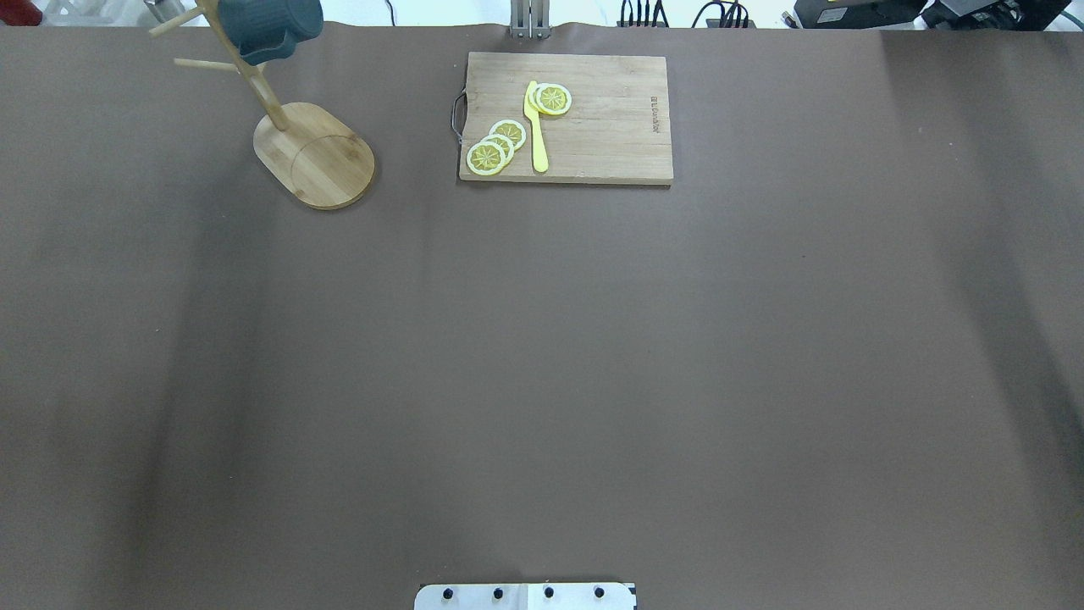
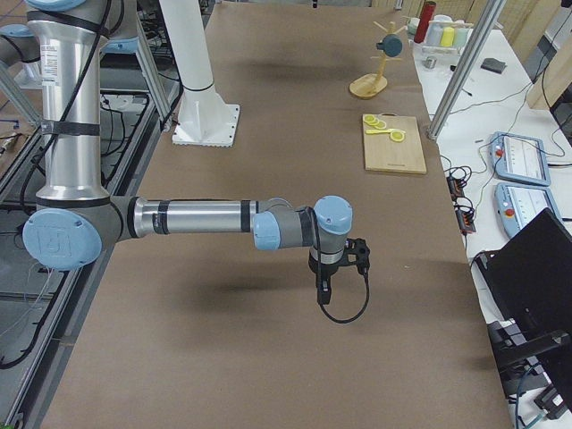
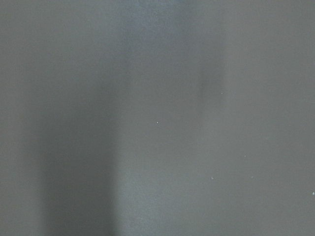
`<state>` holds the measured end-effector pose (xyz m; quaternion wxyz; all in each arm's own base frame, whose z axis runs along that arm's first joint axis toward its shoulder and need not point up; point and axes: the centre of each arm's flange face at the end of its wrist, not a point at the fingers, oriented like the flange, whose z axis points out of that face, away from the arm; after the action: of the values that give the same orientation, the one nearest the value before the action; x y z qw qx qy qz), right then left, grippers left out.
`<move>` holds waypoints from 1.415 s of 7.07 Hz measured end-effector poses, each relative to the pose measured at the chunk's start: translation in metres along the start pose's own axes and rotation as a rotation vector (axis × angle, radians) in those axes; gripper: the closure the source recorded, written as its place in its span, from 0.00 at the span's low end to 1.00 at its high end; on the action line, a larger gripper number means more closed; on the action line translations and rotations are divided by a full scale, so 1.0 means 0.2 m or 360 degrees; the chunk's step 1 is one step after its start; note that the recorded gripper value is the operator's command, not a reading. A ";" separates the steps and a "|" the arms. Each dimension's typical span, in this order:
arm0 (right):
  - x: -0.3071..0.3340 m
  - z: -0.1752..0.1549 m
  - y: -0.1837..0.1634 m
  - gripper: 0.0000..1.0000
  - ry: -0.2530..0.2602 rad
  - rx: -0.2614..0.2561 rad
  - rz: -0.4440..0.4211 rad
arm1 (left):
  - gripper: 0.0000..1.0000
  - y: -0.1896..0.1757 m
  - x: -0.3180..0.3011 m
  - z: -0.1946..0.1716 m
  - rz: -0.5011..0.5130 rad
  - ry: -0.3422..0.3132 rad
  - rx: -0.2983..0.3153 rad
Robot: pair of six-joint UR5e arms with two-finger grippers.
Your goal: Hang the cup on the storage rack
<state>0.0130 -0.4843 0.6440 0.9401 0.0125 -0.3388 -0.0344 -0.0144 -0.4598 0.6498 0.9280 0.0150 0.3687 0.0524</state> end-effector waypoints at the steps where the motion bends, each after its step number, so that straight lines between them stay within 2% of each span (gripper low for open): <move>1: 0.02 0.02 0.01 0.00 0.0003 -0.0034 -0.0017 | 0.03 0.00 0.00 0.00 -0.0024 -0.0006 -0.0030; 3: 0.04 0.02 0.01 0.00 0.0000 -0.0120 -0.0096 | 0.02 0.00 -0.01 0.01 -0.0037 0.0004 -0.0044; 5: 0.00 -0.02 -0.05 0.00 -0.0014 -0.0186 -0.0096 | 0.02 -0.03 0.01 -0.01 -0.0014 0.0013 -0.0023; 8: -0.03 -0.07 -0.11 0.00 -0.0038 -0.0192 -0.0067 | 0.02 -0.05 0.03 0.00 -0.0002 0.0052 -0.0015; 10: -0.07 -0.07 -0.12 0.00 -0.0156 -0.0182 -0.0060 | 0.02 -0.14 0.08 -0.05 0.0022 0.0060 0.0019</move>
<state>0.0104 -0.5079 0.6228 0.9208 -0.0365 -0.3815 -0.0720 -0.0077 -0.4867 0.6300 0.9204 0.0221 0.3863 0.0570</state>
